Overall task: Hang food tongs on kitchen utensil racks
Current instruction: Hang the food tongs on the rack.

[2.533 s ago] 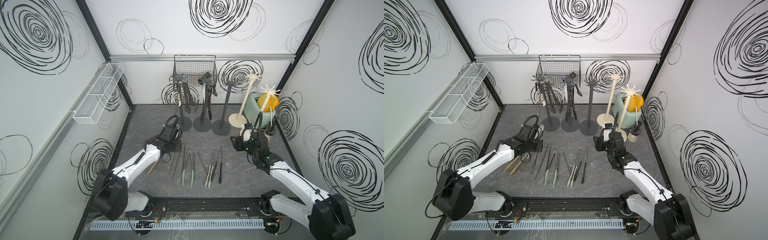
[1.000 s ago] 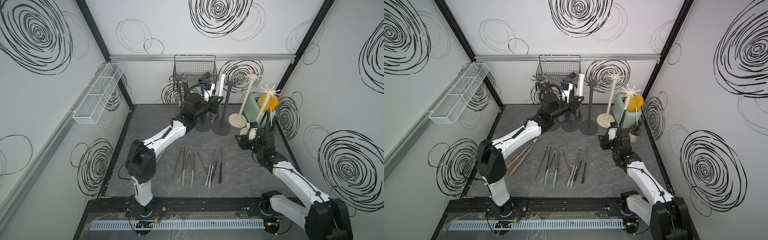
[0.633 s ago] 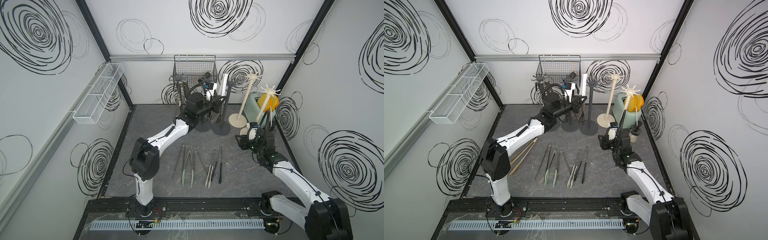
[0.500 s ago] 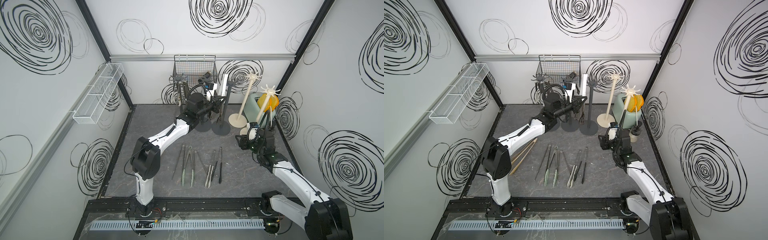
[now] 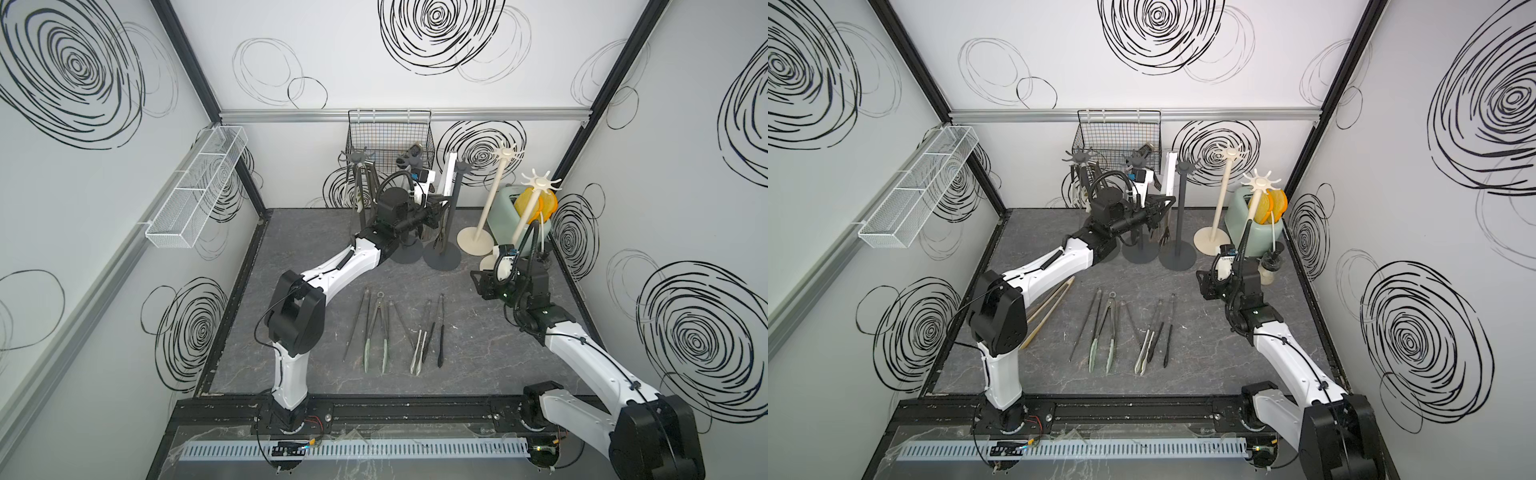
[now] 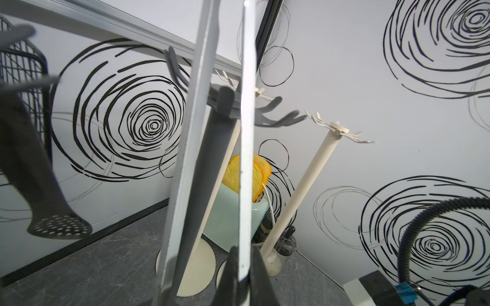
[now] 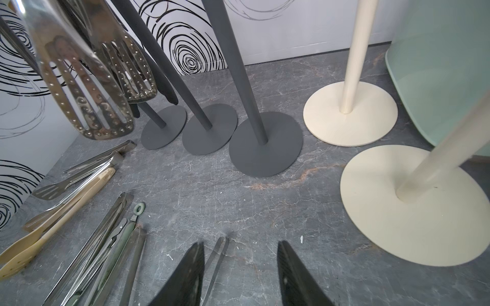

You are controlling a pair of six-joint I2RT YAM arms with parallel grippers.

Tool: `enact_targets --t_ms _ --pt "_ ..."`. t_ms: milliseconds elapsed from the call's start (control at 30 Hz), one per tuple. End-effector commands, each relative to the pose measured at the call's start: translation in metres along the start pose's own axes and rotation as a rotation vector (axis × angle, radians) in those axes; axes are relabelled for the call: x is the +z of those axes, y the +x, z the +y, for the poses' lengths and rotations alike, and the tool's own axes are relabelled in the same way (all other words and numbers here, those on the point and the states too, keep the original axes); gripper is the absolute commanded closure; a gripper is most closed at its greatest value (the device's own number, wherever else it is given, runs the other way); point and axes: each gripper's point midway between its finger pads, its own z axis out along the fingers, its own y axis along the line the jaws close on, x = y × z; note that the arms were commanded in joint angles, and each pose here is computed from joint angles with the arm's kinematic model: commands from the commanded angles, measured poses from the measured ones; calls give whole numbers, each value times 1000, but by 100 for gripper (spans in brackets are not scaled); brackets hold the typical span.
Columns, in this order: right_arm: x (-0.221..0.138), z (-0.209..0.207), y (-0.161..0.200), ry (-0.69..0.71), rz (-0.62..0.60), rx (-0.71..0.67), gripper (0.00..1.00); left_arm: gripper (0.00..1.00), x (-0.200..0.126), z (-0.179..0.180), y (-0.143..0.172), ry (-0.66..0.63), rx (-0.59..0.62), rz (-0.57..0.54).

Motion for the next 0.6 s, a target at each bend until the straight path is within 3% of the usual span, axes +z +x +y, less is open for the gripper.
enact_targets --t_ms 0,567 --pt "0 2 -7 -12 -19 -14 52 100 0 -10 -25 60 35 -90" --pt "1 3 -7 -16 -17 -16 52 100 2 6 23 39 23 8"
